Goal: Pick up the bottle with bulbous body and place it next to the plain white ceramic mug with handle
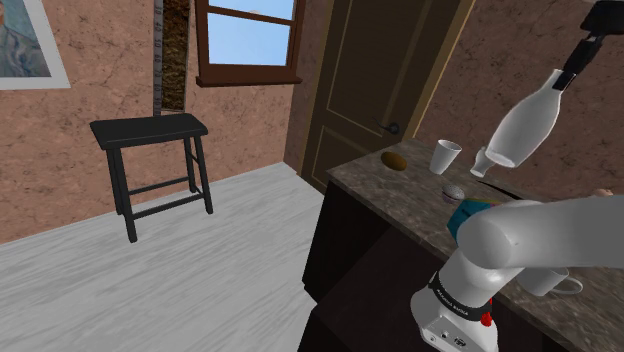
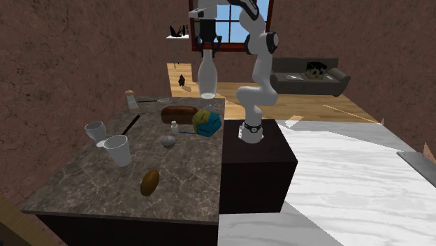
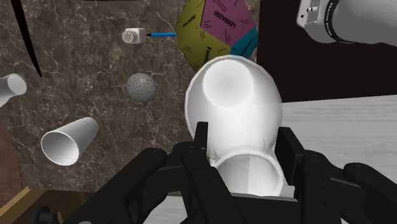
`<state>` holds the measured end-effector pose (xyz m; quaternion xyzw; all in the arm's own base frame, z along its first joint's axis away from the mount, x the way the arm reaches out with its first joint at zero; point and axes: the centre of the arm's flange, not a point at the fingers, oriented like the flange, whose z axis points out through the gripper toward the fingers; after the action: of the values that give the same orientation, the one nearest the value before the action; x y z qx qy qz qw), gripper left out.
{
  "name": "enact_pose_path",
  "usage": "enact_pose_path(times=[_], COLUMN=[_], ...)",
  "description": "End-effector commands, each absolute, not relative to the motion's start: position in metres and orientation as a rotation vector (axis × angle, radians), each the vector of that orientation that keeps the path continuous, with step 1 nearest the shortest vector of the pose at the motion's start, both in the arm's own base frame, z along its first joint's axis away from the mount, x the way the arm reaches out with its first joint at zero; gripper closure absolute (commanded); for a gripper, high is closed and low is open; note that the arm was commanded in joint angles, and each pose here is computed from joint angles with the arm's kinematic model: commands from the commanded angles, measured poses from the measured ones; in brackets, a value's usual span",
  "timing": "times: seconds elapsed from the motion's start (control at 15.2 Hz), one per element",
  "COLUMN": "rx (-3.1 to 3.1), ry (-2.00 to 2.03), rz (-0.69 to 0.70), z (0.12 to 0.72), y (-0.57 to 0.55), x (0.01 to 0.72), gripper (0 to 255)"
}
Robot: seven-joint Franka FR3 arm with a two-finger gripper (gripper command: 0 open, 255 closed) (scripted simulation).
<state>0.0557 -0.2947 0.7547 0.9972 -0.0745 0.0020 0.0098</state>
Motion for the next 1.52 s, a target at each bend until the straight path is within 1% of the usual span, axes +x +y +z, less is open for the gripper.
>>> enact_pose_path(times=[0.0,1.45], rx=[3.114,3.114], ry=[-0.231,-0.231], rz=[0.006,0.006], z=[0.754,0.755], y=[-0.292,-0.247], x=[0.03,-0.257], gripper=[255,255])
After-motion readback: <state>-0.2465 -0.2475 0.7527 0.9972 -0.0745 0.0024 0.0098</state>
